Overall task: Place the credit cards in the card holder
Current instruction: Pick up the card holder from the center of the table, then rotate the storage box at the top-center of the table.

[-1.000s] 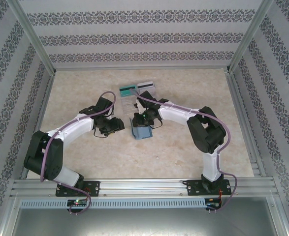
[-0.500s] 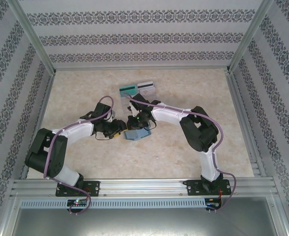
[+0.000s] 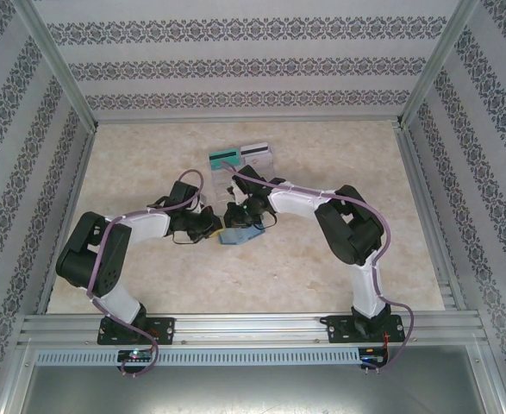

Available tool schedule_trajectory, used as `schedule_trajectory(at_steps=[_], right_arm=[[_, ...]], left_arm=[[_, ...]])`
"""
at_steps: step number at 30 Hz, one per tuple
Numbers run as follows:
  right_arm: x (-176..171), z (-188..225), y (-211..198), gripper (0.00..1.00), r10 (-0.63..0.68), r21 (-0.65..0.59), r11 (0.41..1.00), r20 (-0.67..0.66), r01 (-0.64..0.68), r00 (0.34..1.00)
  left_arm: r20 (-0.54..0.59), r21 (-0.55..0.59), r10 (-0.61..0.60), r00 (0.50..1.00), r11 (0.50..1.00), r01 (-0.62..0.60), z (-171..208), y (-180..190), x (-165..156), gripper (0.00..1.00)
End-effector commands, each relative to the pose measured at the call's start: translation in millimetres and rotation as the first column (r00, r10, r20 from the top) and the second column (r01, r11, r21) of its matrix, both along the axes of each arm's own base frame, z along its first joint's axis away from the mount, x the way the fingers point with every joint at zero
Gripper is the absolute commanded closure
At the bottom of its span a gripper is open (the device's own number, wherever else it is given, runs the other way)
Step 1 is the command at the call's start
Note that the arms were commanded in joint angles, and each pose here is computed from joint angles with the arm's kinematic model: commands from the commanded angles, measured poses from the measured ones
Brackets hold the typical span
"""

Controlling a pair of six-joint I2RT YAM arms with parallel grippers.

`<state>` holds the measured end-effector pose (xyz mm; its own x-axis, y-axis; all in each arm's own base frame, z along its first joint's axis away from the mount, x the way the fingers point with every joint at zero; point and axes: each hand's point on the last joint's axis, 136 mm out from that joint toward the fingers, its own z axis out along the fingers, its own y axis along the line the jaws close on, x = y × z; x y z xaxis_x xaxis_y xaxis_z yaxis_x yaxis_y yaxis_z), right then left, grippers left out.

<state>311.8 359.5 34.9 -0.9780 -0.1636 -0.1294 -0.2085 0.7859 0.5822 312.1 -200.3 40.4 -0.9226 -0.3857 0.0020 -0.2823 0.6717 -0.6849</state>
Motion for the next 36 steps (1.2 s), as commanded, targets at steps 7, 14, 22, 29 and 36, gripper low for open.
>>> schedule_trajectory(at_steps=[7, 14, 22, 29, 36], right_arm=[[56.3, 82.1, -65.6, 0.75, -0.082, 0.131, 0.989, 0.149, 0.063, 0.985], [120.1, 119.3, -139.6, 0.54, -0.045, -0.027, 0.998, 0.397, 0.060, 0.917], [186.8, 134.3, -157.0, 0.39, -0.036, 0.006, 0.999, 0.487, 0.038, 0.873], [241.5, 145.0, -132.4, 0.37, -0.160, 0.284, 0.958, 0.394, 0.045, 0.905], [264.8, 125.9, -96.0, 0.37, -0.152, 0.391, 0.920, 0.306, 0.021, 0.940]], left_arm=[[0.013, 0.105, -0.161, 0.987, 0.982, 0.159, 31.8, 4.3, 8.3, 1.00], [-0.036, 0.158, -0.276, 0.961, 0.948, 0.278, 40.0, 5.0, 7.4, 1.00], [-0.055, 0.202, -0.294, 0.954, 0.933, 0.299, 31.1, 6.8, 20.8, 1.00], [-0.044, 0.216, -0.275, 0.961, 0.936, 0.278, 28.2, 7.5, 41.9, 1.00], [-0.014, 0.249, -0.245, 0.969, 0.938, 0.241, 31.1, 13.1, 58.2, 1.00]])
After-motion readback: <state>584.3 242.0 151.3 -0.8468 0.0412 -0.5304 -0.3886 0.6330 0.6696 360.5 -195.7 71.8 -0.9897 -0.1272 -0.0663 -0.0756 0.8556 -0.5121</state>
